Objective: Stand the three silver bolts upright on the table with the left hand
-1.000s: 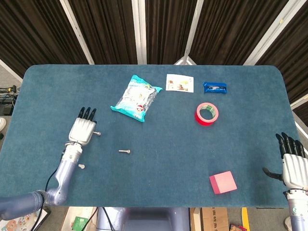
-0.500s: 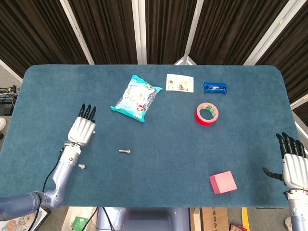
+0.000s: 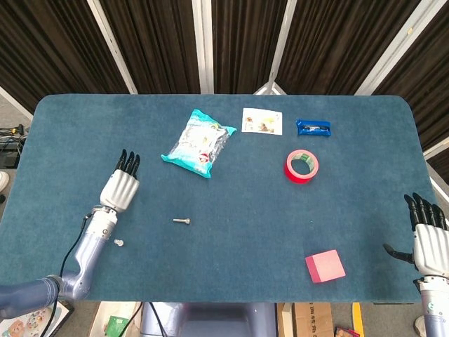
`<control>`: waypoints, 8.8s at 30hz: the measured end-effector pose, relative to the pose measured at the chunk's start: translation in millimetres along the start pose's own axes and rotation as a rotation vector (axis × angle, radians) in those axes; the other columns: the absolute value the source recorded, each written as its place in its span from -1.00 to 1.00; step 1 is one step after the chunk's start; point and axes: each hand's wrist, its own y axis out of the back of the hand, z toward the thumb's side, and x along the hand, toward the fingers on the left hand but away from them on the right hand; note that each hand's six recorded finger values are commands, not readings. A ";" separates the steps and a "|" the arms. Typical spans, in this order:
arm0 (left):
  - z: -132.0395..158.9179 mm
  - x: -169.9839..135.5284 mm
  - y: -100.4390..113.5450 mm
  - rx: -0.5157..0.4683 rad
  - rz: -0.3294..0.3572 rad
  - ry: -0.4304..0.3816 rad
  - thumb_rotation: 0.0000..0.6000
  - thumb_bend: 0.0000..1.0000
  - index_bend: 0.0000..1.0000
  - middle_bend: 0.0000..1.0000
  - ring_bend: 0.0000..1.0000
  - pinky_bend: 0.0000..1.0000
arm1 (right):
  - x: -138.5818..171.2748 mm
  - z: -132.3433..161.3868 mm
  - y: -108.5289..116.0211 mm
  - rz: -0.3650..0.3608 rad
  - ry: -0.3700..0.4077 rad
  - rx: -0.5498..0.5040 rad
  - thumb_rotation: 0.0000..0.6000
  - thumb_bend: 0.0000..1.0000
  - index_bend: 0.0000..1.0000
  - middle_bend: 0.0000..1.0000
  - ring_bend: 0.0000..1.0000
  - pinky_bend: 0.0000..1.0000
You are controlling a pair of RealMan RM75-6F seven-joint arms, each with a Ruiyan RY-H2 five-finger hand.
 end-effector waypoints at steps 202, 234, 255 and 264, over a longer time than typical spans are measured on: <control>83.8 -28.2 86.6 -0.394 0.170 -0.119 1.00 0.05 0.12 -0.91 -1.00 -1.00 | 1.6 -17.1 19.5 -0.037 -0.098 -0.087 1.00 -1.00 -0.99 -1.00 -1.00 -1.00; 82.6 -20.0 94.1 -0.344 0.137 -0.079 1.00 0.05 0.07 -0.93 -1.00 -1.00 | 0.5 -17.8 19.0 -0.041 -0.107 -0.088 1.00 -1.00 -0.98 -1.00 -1.00 -1.00; 86.9 -11.9 108.7 -0.296 0.066 -0.055 1.00 0.05 0.07 -0.95 -1.00 -1.00 | -0.7 -19.6 18.7 -0.037 -0.114 -0.091 1.00 -1.00 -0.98 -1.00 -1.00 -1.00; 88.0 -7.8 108.8 -0.316 -0.008 -0.042 1.00 0.05 0.07 -0.95 -1.00 -1.00 | -0.9 -20.4 18.4 -0.037 -0.120 -0.088 1.00 -1.00 -0.98 -1.00 -1.00 -1.00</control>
